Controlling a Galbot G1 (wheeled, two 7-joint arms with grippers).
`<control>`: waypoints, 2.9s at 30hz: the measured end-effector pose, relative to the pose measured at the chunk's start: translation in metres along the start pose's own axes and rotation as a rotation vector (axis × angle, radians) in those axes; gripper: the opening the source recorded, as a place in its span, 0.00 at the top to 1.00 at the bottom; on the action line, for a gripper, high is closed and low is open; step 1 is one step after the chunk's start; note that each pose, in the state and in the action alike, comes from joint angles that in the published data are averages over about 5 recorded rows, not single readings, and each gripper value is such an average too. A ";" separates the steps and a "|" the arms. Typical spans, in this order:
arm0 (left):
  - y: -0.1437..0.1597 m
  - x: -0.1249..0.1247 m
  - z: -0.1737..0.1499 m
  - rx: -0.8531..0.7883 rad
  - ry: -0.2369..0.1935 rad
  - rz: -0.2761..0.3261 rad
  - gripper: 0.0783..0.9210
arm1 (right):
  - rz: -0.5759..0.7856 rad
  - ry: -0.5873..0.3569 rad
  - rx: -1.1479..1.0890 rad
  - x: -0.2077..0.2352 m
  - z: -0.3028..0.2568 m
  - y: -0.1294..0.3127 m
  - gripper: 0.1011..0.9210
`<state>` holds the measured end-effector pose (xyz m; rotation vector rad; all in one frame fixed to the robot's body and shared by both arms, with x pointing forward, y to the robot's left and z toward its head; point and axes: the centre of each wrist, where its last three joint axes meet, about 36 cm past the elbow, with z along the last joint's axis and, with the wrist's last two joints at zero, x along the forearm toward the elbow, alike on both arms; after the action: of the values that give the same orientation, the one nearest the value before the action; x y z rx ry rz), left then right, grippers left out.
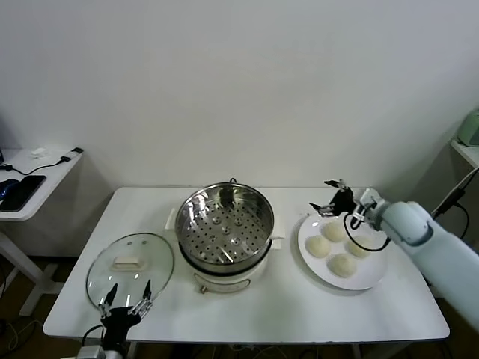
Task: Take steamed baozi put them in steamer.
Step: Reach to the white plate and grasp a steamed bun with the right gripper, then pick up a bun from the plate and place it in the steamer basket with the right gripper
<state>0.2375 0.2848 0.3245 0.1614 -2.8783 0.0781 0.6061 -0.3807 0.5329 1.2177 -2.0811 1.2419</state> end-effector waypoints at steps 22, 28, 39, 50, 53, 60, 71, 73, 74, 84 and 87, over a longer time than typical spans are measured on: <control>0.001 -0.005 0.002 0.001 0.000 0.000 0.12 | -0.444 0.434 0.209 -0.047 -0.010 -0.085 0.12; 0.001 -0.006 0.006 -0.002 0.007 0.001 0.12 | -0.458 0.482 0.172 -0.069 0.004 -0.077 0.12; 0.001 -0.007 0.014 -0.014 0.022 -0.002 0.12 | -0.439 0.486 0.101 -0.106 0.026 -0.060 0.12; 0.001 -0.007 0.021 -0.018 0.037 0.001 0.12 | -0.413 0.486 0.058 -0.125 0.038 -0.052 0.13; -0.001 -0.008 0.022 -0.018 0.037 0.004 0.12 | -0.411 0.491 0.050 -0.126 0.040 -0.052 0.19; -0.003 -0.008 0.021 -0.020 0.036 0.007 0.12 | -0.405 0.485 0.031 -0.124 0.042 -0.053 0.34; -0.006 -0.008 0.018 -0.019 0.032 0.008 0.12 | -0.400 0.446 0.078 -0.098 0.010 -0.076 0.39; -0.007 -0.007 0.017 -0.019 0.030 0.010 0.12 | -0.398 0.429 0.112 -0.087 -0.007 -0.086 0.39; -0.007 -0.007 0.017 -0.019 0.029 0.010 0.12 | -0.397 0.417 0.133 -0.082 -0.018 -0.091 0.39; -0.008 -0.004 0.010 -0.020 0.018 0.013 0.12 | -0.388 0.249 0.471 -0.020 -0.171 -0.139 0.39; -0.009 -0.004 0.009 -0.021 0.014 0.014 0.12 | -0.405 0.191 0.595 -0.010 -0.220 -0.139 0.39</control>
<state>0.2403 0.2759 0.3151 0.1370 -2.8659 0.0516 0.7134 -0.2175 0.7049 1.5877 -1.2706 1.7434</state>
